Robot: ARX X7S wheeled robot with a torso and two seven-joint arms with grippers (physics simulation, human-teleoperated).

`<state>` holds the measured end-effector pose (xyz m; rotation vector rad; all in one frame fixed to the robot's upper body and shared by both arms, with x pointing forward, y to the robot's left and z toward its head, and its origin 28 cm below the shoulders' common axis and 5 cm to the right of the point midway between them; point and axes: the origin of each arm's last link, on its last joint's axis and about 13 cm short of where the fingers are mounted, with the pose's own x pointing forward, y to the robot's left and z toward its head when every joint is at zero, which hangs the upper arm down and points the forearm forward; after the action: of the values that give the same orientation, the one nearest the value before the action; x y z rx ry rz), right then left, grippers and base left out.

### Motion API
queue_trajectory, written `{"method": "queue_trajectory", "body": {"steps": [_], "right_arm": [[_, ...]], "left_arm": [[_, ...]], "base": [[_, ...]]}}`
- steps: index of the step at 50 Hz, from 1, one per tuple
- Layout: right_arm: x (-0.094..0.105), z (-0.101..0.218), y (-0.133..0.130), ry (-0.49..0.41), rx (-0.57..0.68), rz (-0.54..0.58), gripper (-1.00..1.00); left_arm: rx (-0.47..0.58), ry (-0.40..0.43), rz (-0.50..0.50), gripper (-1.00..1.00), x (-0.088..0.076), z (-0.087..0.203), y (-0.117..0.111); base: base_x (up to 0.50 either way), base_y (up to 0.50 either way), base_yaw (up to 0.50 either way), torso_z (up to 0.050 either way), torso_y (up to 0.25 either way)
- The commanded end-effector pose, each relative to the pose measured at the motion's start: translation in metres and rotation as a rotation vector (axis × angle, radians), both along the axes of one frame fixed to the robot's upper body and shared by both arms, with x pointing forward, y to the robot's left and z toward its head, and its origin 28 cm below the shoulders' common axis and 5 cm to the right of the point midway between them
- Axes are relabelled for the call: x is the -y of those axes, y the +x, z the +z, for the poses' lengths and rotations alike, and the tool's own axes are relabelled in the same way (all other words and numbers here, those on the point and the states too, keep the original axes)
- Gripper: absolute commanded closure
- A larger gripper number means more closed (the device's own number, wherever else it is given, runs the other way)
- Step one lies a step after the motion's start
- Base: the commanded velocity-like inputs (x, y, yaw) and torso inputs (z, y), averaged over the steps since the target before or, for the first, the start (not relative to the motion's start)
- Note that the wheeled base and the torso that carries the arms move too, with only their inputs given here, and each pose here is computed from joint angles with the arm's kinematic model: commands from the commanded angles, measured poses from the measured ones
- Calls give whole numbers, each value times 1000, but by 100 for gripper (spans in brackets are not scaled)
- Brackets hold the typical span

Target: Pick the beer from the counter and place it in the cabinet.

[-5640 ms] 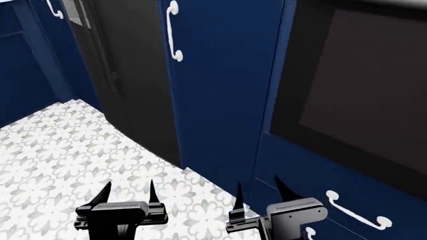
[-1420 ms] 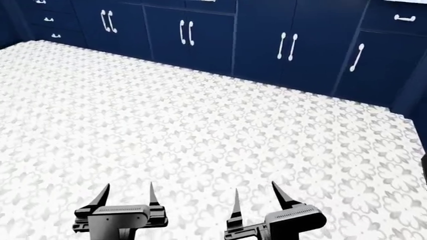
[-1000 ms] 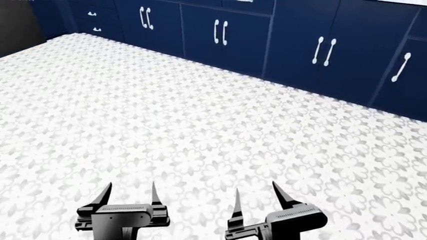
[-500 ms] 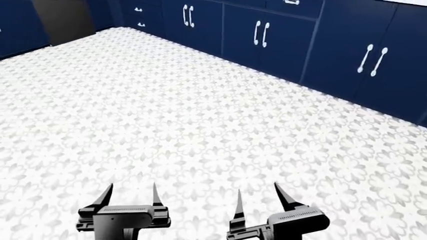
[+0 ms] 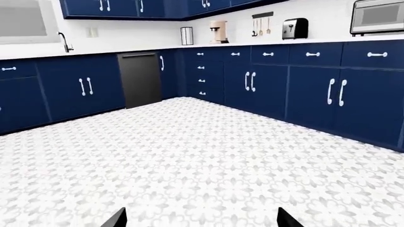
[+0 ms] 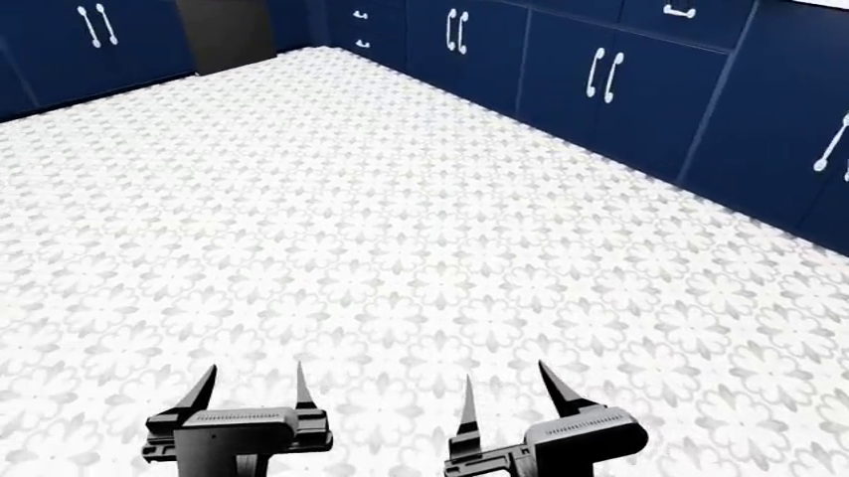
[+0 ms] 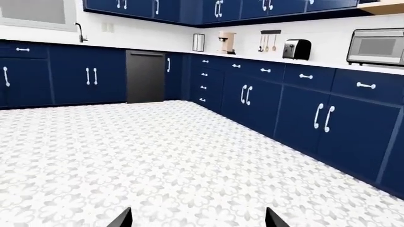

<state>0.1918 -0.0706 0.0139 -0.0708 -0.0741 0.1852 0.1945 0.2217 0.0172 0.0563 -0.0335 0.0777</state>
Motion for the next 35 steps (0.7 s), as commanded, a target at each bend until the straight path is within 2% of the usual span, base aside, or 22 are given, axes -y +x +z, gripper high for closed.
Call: {"method": "queue_trajectory", "body": {"steps": [1, 35], "right_arm": [[-1, -1, 0, 0, -2, 3, -100], [1, -5, 2, 6, -12, -4, -100]], "left_arm": [[-2, -1, 6, -100, -1, -1, 0], [-10, 7, 1, -100, 1, -3, 3]], "base": [[0, 0, 500, 0, 0], [0, 0, 500, 0, 0]]}}
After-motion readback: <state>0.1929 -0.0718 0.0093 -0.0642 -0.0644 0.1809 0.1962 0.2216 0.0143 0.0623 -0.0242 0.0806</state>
